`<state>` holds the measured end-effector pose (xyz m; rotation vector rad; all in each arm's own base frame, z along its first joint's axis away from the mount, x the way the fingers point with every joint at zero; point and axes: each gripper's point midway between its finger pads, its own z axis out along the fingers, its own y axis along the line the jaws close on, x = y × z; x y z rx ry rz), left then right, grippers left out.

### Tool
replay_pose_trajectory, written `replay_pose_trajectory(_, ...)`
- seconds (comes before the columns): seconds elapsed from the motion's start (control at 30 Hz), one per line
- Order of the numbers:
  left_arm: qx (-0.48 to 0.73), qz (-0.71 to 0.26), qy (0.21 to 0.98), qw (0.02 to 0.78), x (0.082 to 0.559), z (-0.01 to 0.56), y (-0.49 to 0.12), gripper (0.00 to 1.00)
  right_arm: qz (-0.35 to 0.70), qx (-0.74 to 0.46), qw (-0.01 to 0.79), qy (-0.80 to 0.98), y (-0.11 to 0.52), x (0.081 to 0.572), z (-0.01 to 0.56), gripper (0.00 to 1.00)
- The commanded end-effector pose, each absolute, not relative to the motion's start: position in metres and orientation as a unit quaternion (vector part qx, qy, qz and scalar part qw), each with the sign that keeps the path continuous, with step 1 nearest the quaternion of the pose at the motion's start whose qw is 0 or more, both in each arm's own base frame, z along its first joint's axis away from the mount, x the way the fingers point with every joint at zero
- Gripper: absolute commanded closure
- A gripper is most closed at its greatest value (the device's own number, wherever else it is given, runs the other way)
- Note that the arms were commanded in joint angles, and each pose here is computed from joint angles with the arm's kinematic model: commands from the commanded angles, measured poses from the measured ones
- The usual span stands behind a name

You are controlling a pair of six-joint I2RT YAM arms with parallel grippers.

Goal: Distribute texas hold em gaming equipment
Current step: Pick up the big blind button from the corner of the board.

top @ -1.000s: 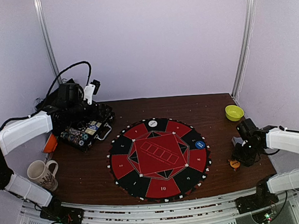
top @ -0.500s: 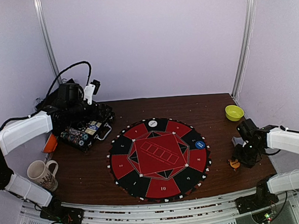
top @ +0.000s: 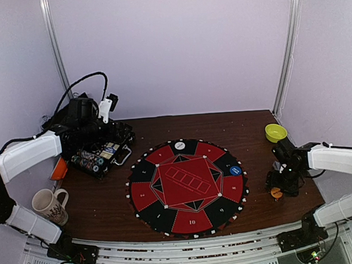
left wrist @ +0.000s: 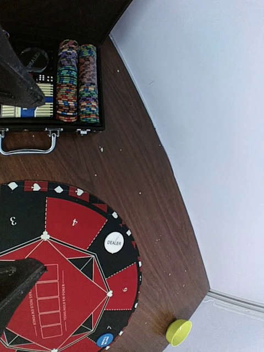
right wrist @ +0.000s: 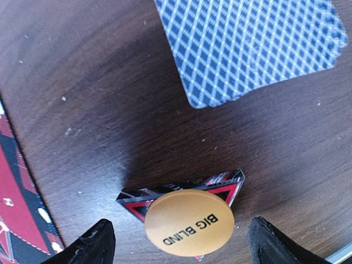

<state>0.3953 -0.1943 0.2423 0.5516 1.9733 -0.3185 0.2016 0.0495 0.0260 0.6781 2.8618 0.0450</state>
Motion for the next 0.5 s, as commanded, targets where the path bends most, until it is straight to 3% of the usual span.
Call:
replay_pose_trajectory(0.0, 0.236, -0.139, 0.803, 0.530, 0.3986, 0.2631, -0.1978, 0.02, -0.005, 0.212, 0.094, 0.973, 0.0470, 0.2045, 0.0241, 0.16)
replay_pose_trajectory(0.27, 0.238, -0.140, 0.801, 0.532, 0.3978, 0.2654, -0.1978, 0.02, 0.006, 0.205, 0.096, 0.974, 0.0524, 0.2086, 0.0206, 0.31)
replay_pose_trajectory(0.47, 0.239, -0.141, 0.800, 0.533, 0.3971, 0.2673, -0.1981, 0.02, 0.000, 0.210, 0.090, 0.974, 0.0498, 0.2035, 0.0163, 0.37)
